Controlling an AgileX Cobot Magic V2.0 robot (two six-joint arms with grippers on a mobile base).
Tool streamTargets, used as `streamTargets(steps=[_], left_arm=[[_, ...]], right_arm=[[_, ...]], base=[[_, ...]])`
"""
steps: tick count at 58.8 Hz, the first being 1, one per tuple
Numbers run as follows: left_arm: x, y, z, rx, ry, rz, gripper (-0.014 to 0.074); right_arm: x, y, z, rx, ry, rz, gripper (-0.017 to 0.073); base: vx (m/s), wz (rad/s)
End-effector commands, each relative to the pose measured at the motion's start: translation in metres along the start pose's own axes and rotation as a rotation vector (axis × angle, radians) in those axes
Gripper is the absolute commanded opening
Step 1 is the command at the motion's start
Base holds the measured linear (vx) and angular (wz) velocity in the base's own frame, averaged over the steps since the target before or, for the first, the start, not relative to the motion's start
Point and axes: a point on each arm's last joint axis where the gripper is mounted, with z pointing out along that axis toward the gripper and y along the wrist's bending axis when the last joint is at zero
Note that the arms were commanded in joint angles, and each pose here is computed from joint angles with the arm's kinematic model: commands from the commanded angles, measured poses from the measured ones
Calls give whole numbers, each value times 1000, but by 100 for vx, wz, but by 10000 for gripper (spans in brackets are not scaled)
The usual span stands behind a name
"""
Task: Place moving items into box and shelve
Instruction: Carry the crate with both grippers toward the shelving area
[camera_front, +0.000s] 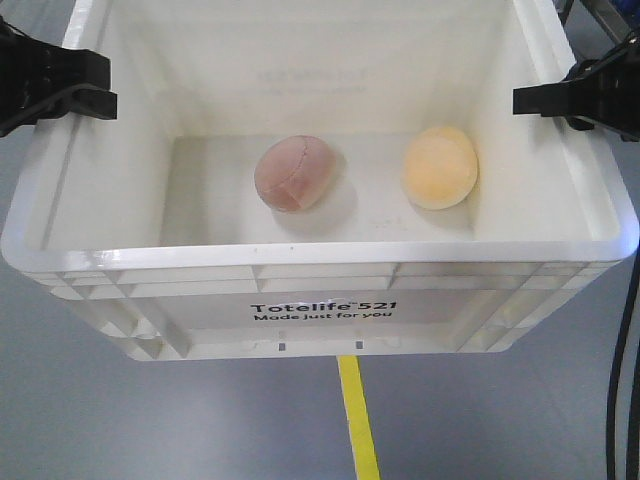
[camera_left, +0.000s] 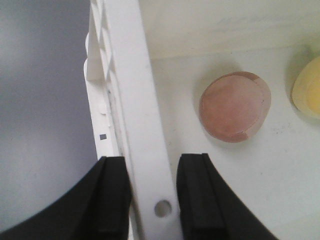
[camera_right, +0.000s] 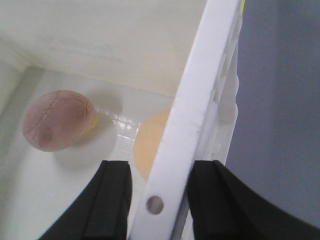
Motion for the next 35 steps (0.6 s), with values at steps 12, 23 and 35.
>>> streamTargets(steps=[12,23,35], left_arm=[[-20,-14,-25,93,-206,-12,-6],[-20,-14,-25,93,-206,-12,-6],[-20,-14,-25,93,-206,-12,-6]], right_arm=[[-21,13,-23,-40,-158,-7,-6],[-21,13,-23,-40,-158,-7,-6],[-21,13,-23,-40,-158,-7,-6]], base=[[46,-20],[44,-25],[42,-32]])
